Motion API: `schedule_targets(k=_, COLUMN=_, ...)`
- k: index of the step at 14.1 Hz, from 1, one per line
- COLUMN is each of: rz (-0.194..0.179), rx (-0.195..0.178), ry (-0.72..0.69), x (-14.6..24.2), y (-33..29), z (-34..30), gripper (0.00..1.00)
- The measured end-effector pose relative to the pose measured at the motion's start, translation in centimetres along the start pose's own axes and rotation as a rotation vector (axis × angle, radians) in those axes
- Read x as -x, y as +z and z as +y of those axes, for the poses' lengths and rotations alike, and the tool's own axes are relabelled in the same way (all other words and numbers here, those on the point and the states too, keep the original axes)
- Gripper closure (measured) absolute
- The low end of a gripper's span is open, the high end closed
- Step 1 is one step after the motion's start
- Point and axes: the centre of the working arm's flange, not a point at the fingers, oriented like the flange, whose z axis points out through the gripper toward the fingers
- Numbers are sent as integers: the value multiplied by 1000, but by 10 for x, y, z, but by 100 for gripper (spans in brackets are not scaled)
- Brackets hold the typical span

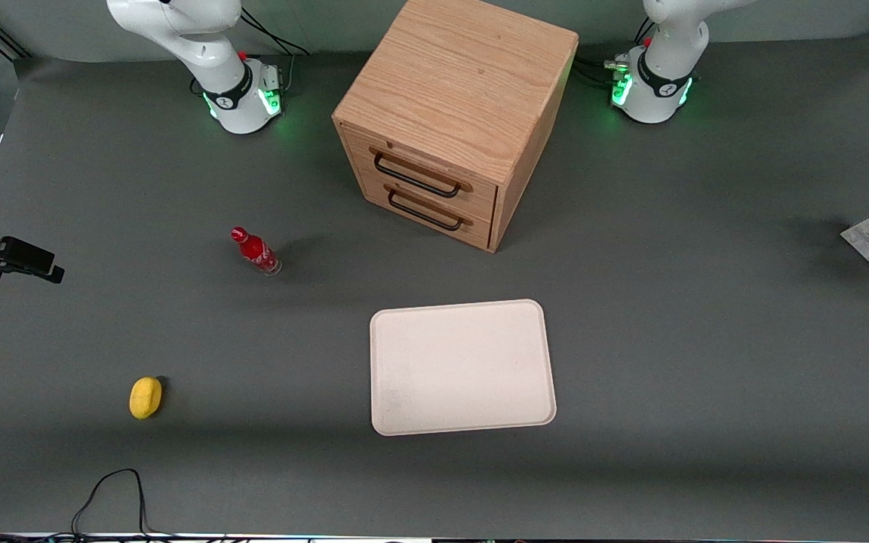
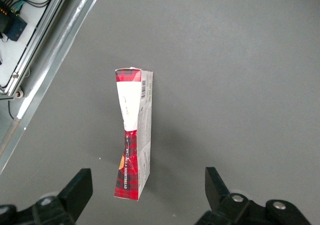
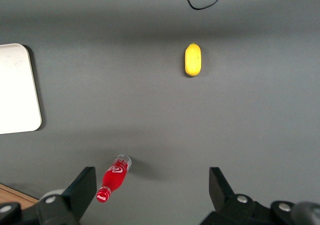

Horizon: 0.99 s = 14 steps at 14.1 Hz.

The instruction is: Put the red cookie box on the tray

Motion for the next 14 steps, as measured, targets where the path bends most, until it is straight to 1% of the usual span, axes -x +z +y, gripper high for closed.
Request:
schedule_targets(k=2, rz=-21, rx=-8, ry=-8, x=-1, y=15, z=-4, gripper=0)
schedule_targets(k=4, rz=-25, rx=-7, ry=-27, x=-5, y=33, z=-12, gripper=0)
schedule_targets(k=6, rz=-40, rx=-4, ry=-42, x=-7, y=51, z=-20, gripper=0)
schedule_targets(k=9, rz=-25, rx=-8, ry=-41, x=-12, y=72, z=-25, gripper=0)
schedule_targets(k=10, rz=-27, rx=1, ry=-43, x=-13, y=79, z=-26, gripper=0)
schedule_targets(k=12, rz=-41, rx=15, ry=-51, x=-13, y=94, z=-29, gripper=0)
schedule_targets(k=14, rz=-43, rx=14, ry=-54, x=-15, y=116, z=-33, gripper=0)
